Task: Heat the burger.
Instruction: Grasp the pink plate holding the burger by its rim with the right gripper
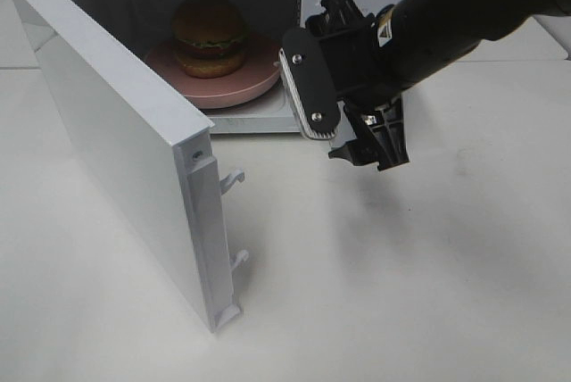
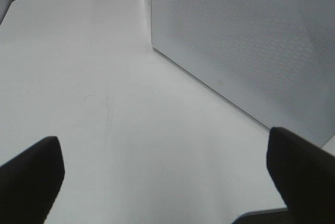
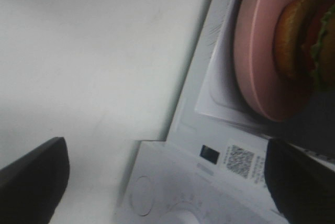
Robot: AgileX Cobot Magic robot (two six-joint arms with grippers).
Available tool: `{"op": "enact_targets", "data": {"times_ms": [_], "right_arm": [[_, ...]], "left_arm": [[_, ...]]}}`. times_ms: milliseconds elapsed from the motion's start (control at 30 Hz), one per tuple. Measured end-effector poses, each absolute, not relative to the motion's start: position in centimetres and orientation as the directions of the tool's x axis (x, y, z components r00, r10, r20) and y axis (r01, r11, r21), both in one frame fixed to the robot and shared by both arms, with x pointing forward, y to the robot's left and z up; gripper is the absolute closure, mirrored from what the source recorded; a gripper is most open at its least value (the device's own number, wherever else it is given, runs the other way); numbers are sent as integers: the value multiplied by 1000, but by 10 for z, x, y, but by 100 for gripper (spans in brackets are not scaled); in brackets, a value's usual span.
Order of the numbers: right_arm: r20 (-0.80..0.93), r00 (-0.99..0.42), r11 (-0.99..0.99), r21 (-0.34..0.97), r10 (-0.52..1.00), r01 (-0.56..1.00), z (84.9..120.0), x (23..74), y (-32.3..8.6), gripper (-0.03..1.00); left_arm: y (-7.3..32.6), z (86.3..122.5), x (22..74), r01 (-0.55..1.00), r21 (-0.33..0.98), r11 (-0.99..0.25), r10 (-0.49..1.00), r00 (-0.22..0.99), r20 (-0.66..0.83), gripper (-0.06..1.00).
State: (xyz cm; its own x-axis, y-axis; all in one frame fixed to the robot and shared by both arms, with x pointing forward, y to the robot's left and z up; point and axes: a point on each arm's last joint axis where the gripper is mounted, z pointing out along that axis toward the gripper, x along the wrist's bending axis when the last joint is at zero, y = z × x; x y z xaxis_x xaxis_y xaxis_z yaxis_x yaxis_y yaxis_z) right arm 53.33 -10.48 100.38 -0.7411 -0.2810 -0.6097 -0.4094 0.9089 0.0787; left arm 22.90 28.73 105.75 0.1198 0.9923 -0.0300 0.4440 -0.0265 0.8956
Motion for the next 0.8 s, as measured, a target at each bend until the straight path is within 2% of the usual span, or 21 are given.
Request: {"op": "enact_targets", "data": {"times_ms": [800], "right_arm": [[-619, -757, 918, 141, -210, -370, 985, 584, -53, 5]], "left_arm": [[287, 1057, 229, 444, 896, -26, 992, 120, -30, -4]]}}
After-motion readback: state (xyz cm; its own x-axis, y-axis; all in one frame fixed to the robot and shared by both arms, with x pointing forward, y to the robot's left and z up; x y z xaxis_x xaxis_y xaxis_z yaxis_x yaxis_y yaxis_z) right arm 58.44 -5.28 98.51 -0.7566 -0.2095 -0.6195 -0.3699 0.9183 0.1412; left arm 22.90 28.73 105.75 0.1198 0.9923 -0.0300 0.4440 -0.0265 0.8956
